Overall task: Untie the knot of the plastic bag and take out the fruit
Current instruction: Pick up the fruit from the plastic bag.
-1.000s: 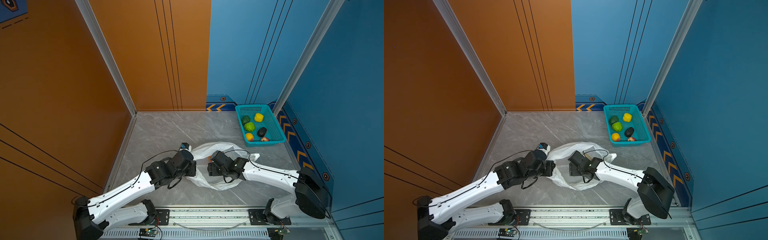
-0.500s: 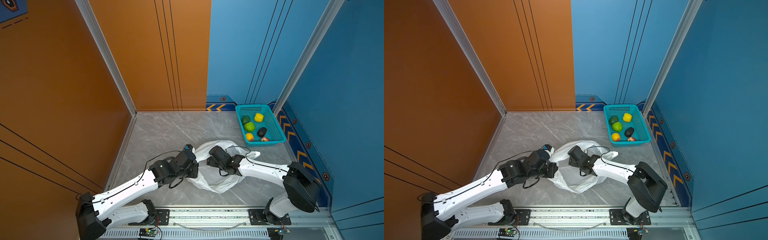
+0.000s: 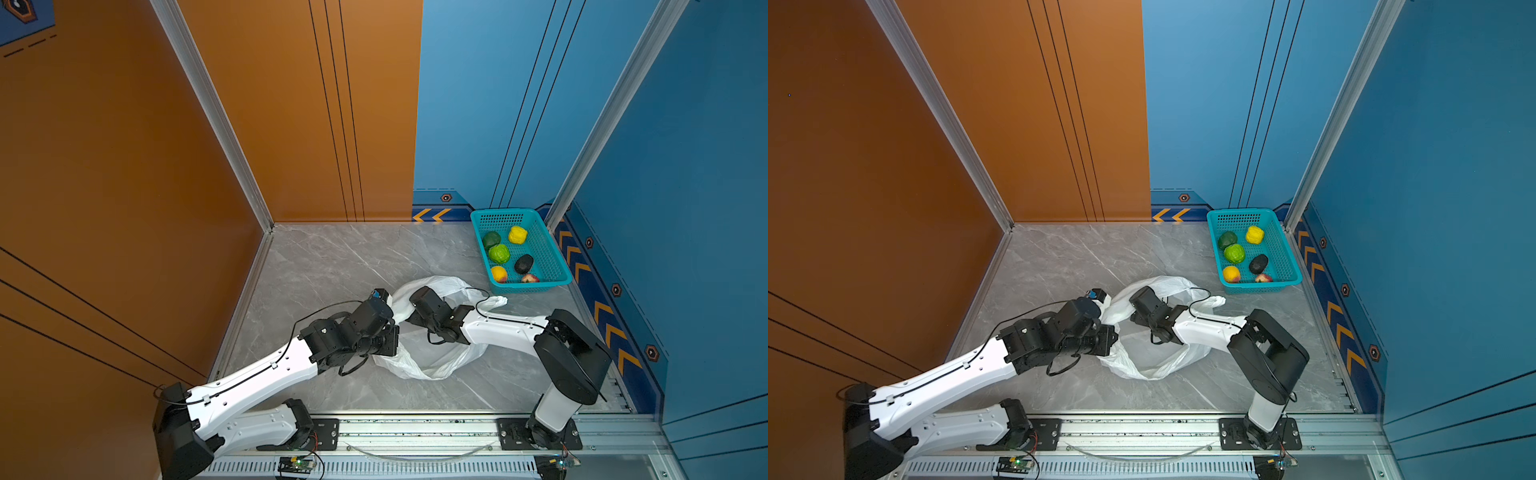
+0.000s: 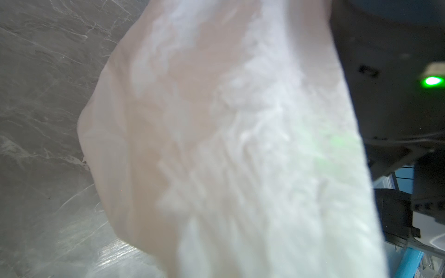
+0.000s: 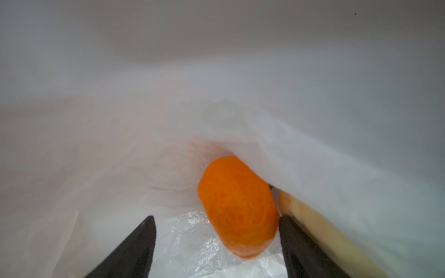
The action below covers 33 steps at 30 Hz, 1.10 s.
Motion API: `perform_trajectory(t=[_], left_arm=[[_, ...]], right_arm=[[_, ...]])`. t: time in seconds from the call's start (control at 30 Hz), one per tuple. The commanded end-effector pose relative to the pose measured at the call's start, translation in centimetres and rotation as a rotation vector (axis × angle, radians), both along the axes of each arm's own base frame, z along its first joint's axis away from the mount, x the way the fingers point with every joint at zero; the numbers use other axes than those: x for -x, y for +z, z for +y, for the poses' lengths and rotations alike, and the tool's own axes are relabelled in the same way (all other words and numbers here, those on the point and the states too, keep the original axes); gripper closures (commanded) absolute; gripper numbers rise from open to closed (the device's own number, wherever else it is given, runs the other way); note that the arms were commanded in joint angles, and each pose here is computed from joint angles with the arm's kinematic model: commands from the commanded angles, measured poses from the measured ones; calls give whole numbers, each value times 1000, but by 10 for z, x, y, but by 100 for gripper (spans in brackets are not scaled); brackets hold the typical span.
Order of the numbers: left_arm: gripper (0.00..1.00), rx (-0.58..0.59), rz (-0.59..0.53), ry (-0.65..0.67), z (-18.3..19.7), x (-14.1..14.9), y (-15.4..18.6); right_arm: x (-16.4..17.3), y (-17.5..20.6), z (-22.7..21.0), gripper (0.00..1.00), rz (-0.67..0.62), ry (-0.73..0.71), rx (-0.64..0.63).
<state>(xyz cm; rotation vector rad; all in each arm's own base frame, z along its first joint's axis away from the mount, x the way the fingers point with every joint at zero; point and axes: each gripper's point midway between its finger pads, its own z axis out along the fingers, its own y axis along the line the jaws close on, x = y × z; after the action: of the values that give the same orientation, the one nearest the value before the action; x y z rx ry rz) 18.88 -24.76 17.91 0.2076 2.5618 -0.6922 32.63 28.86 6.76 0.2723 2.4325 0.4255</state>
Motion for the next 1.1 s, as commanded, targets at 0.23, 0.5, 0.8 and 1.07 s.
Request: perform_trajectory(t=[0.23, 0.5, 0.8, 1.07], left_arm=[[100, -24, 57, -87, -8, 14, -10], [100, -33, 75, -102, -7, 18, -14], [100, -56, 66, -89, -5, 14, -17], [100, -63, 19, -31, 3, 2, -9]], right_arm=[[-22, -14, 2, 22, -44, -47, 24], [-33, -20, -1, 49, -64, -73, 22], [-21, -15, 9, 70, -56, -19, -2], [9, -2, 23, 71, -8, 72, -49]])
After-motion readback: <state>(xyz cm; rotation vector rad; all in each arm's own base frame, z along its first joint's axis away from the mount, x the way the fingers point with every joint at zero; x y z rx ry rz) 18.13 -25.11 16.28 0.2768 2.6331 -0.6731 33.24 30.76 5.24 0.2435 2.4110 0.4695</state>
